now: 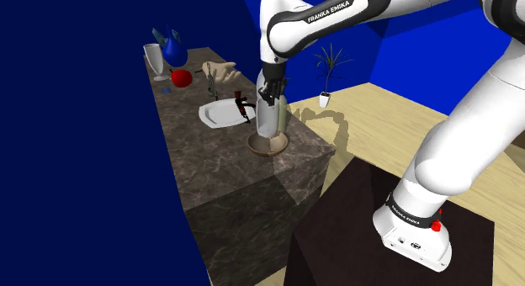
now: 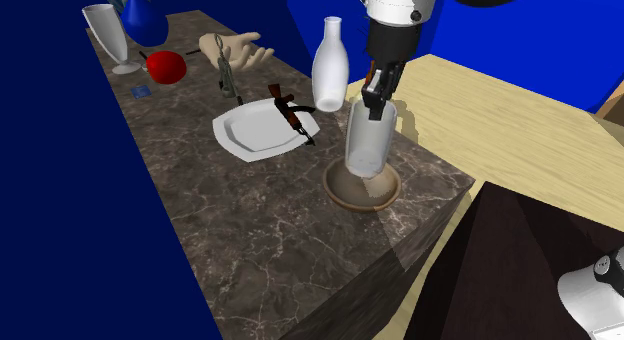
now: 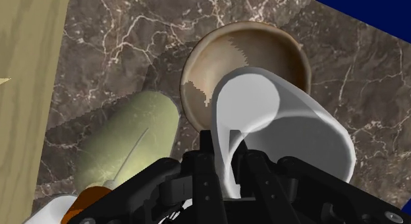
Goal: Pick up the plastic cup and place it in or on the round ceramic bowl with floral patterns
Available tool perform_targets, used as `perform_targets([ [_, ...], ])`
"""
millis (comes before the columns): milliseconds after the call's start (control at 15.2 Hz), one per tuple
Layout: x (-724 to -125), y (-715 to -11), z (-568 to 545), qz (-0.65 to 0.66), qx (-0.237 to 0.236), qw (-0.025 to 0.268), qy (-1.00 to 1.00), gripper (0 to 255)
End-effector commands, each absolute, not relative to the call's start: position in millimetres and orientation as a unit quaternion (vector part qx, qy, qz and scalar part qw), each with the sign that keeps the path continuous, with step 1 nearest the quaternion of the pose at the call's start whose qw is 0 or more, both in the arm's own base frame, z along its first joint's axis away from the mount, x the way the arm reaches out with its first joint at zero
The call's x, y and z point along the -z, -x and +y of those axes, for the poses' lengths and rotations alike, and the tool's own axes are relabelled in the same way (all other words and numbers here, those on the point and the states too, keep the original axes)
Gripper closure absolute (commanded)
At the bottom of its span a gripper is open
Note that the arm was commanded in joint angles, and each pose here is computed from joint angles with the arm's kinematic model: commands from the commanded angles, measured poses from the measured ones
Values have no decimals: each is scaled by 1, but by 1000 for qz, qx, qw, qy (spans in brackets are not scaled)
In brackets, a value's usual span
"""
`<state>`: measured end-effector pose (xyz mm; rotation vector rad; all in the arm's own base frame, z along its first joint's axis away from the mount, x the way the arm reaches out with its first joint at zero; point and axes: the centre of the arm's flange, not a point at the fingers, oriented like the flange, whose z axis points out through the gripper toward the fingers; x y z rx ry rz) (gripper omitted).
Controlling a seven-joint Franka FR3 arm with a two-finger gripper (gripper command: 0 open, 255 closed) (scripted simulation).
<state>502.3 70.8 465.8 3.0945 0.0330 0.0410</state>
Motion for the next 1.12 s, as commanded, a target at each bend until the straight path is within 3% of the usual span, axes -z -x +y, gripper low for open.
perform_targets([
  [0, -455, -502, 71, 11, -14, 23, -1000, 255],
  [660, -442, -502, 71, 11, -14, 23, -1000, 255],
  [726, -442, -502, 71, 11, -14, 23, -1000, 0],
  [1056, -442, -502, 71, 11, -14, 23, -1000, 0],
])
